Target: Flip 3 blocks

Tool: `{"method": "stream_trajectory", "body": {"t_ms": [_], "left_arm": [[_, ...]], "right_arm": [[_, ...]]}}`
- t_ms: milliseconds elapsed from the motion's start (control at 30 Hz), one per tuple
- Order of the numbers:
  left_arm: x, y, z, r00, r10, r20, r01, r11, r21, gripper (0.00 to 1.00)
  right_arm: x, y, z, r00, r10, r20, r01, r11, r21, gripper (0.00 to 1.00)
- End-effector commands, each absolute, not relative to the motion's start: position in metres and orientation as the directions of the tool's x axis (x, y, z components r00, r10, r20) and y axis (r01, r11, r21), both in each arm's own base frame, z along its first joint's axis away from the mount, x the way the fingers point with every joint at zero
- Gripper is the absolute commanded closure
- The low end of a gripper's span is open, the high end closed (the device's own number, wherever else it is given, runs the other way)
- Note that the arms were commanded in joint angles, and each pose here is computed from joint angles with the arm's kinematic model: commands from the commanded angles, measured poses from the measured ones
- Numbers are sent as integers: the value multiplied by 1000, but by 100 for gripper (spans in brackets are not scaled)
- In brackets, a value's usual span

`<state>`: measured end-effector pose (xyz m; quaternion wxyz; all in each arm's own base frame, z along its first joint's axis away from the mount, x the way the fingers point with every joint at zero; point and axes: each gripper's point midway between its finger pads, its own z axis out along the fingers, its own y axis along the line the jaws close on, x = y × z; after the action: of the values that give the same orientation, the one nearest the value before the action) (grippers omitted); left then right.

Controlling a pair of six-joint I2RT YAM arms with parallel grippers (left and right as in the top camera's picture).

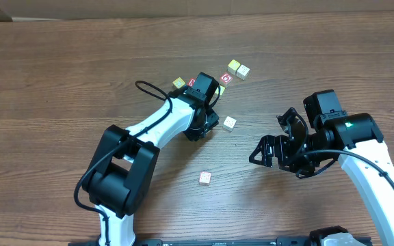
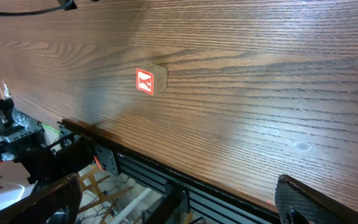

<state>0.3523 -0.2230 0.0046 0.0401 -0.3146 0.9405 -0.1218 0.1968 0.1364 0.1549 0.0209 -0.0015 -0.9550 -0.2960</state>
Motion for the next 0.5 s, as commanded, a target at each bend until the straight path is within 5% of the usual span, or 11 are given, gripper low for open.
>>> {"method": "stream_trajectory", "body": {"t_ms": [0, 133, 300, 467], "left_arm": [[353, -219, -8, -790, -612, 30, -601, 764, -235, 61], [360, -210, -5, -809, -587, 31, -576, 781, -243, 67], [370, -204, 4, -854, -518, 34, -507, 817, -275, 87], [386, -195, 49, -929, -369, -38, -343, 895, -286, 92]], "right_arm": [[201, 138, 164, -999, -32, -8, -31, 821, 570, 0], [202, 138, 164, -999, -31, -10, -31, 821, 570, 0], [202, 138, 164, -999, -31, -10, -31, 821, 570, 0], [202, 138, 164, -999, -31, -9, -31, 821, 571, 0]]}}
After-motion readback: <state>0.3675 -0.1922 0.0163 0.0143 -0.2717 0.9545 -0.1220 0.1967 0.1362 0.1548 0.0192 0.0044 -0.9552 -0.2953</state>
